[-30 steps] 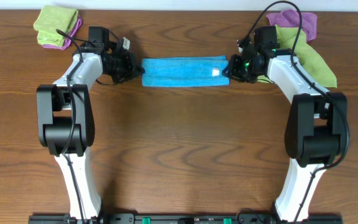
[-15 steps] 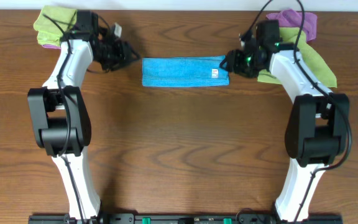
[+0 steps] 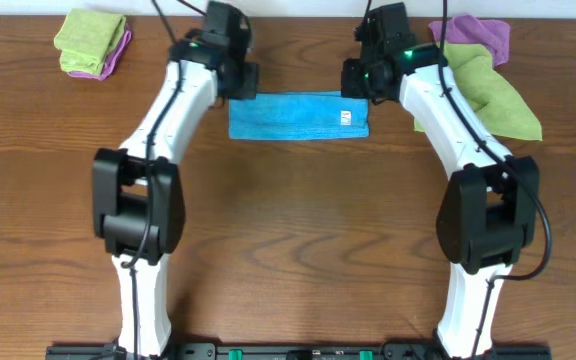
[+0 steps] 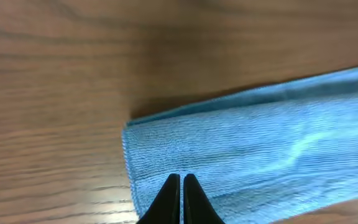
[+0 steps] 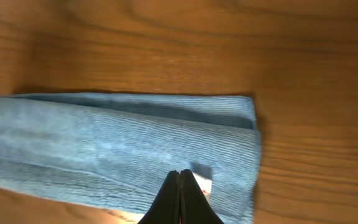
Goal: Fold the cloth
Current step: 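Lower both grippers onto the left and right ends of the strip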
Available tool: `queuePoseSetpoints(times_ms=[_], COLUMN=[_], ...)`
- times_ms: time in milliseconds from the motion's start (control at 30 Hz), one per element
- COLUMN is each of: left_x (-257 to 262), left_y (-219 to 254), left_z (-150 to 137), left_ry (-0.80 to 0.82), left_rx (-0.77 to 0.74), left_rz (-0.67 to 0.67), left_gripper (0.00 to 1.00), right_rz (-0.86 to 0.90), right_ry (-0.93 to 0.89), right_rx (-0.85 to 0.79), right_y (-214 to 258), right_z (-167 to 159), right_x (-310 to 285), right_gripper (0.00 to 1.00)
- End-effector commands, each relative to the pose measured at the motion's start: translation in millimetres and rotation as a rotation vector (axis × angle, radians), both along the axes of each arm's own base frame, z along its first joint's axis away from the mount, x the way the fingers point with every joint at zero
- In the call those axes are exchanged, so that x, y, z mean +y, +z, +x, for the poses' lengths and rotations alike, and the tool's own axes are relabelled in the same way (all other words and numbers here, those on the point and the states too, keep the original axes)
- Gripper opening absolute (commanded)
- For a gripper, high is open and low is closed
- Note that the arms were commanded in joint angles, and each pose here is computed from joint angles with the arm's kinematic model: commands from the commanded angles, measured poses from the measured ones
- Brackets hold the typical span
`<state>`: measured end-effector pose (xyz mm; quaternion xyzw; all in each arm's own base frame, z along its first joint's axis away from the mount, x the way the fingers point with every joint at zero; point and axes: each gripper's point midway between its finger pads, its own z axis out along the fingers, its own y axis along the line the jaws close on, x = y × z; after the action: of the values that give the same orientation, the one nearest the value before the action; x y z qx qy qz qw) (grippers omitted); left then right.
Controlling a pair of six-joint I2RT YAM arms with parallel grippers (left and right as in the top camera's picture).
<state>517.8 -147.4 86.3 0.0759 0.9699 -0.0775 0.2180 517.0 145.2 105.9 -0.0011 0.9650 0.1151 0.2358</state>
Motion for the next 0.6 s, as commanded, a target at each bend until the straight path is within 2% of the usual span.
queuePoseSetpoints(times_ms=[0,200,367,433,500,567], left_x=[18,19,19,19,20,21], left_y=[-30,-66,-78,-81,-86,-93], left_z=[-3,-15,-18,-20,-22,-26], left_ry=[0.022,0.038,0.046,0.046,0.046,0.045], left_rx=[0.055,0.150,0.180,0.189,0.202,0.226], left_rz=[0.084,0.091,0.088,0.090,0.094,0.101], left_gripper=[0.06,0.06,0.05,0.06,0.06,0.06], right_rz=[-0.059,-0.062,-0.066,-0.058,-0.016,0.057], right_ry=[-0.036,-0.048,-0.048,-0.042,-0.021,-0.001], right_rx=[0.001,0.015,0.033,0.064,0.104,0.139], right_y=[-4,-6,-14,-25,-39,-47], right_z=[3,2,1,-2,-5,-7], right_x=[-22,-29,-29,-28,-24,-19], right_gripper=[0.01,0.01,0.03,0.17,0.44,0.55])
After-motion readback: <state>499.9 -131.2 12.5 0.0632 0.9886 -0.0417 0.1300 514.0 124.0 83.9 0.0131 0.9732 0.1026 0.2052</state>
